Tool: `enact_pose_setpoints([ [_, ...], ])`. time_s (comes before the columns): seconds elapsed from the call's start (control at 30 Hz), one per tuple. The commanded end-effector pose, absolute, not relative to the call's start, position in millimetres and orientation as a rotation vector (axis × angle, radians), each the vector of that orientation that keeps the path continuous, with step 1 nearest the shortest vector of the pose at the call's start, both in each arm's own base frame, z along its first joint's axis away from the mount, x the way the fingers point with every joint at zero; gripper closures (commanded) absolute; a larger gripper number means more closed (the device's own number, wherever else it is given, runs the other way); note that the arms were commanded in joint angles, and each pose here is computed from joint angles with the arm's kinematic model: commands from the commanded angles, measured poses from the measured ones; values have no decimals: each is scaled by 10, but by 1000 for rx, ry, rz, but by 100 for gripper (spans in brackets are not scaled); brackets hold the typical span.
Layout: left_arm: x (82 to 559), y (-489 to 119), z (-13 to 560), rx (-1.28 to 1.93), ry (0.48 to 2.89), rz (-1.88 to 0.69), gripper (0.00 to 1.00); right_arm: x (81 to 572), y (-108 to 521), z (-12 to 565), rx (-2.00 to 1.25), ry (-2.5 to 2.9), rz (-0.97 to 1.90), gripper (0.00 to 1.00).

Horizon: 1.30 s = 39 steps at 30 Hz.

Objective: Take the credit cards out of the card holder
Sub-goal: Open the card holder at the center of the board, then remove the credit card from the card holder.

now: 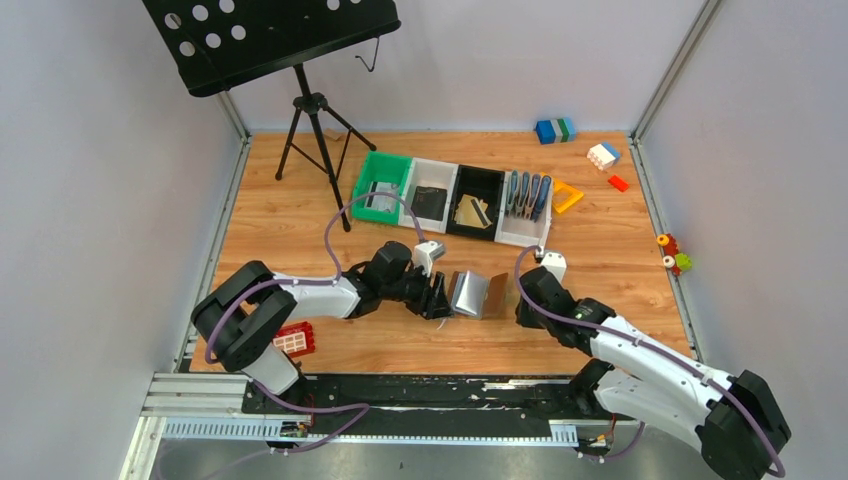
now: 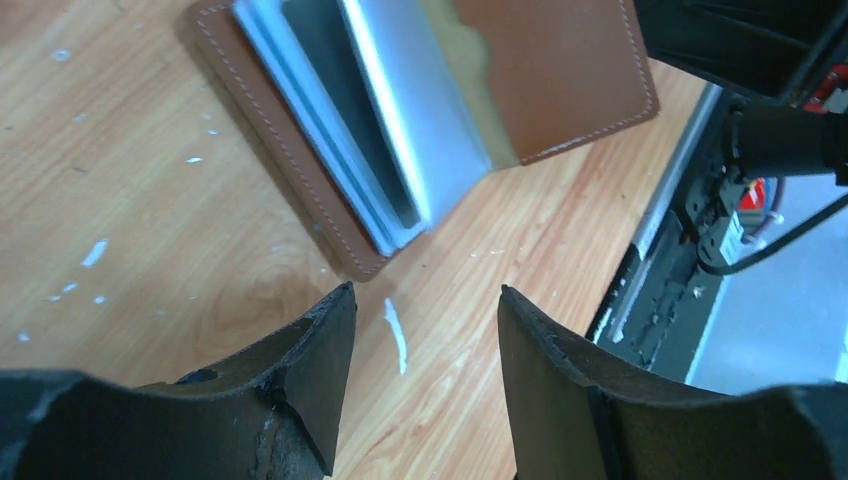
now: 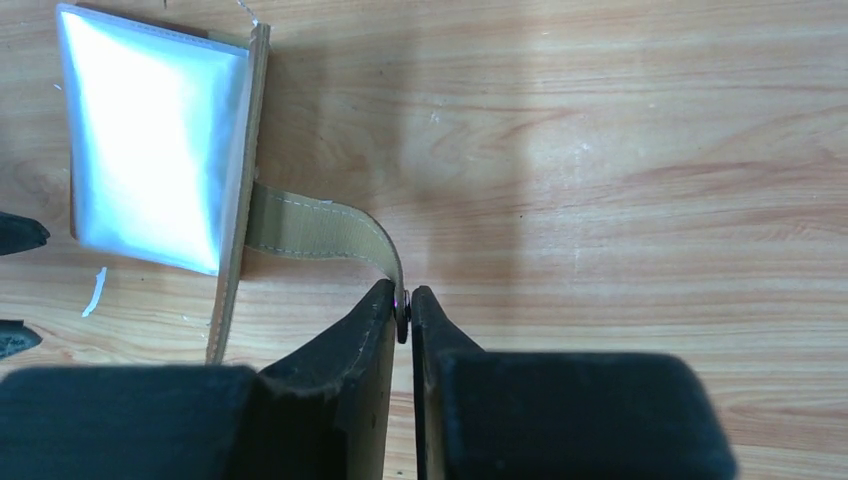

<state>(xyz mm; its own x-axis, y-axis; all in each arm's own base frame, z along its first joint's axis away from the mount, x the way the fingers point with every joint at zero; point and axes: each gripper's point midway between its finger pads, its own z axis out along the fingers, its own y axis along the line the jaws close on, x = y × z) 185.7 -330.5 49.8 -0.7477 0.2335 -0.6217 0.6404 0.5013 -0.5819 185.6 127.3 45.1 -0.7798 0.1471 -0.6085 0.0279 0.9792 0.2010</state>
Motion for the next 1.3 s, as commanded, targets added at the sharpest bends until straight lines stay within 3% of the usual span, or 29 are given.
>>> enact_pose_setpoints([
  [0.0,2087,-3221,549,649,2261,-1082,39,1886,1264,466,121,2453,249,92],
  [0.07,2127,-3174,561,597,2263,-1124,39,1880,1233,423,133,2469,224,100],
  [0.7,2193,-3492,558,517,2331,-1408,39,1904,1069,196,163,2629,-88,100],
  [0.93,2227,-3598,594,544,2323,-1432,56,1932,1113,161,144,2647,-92,100],
  [1.2,2114,-3786,573,636,2308,-1485,63,1942,1281,161,69,2670,13,100],
  [1.27,2105,-3804,561,646,2307,-1485,69,1944,1293,167,61,2668,22,100],
])
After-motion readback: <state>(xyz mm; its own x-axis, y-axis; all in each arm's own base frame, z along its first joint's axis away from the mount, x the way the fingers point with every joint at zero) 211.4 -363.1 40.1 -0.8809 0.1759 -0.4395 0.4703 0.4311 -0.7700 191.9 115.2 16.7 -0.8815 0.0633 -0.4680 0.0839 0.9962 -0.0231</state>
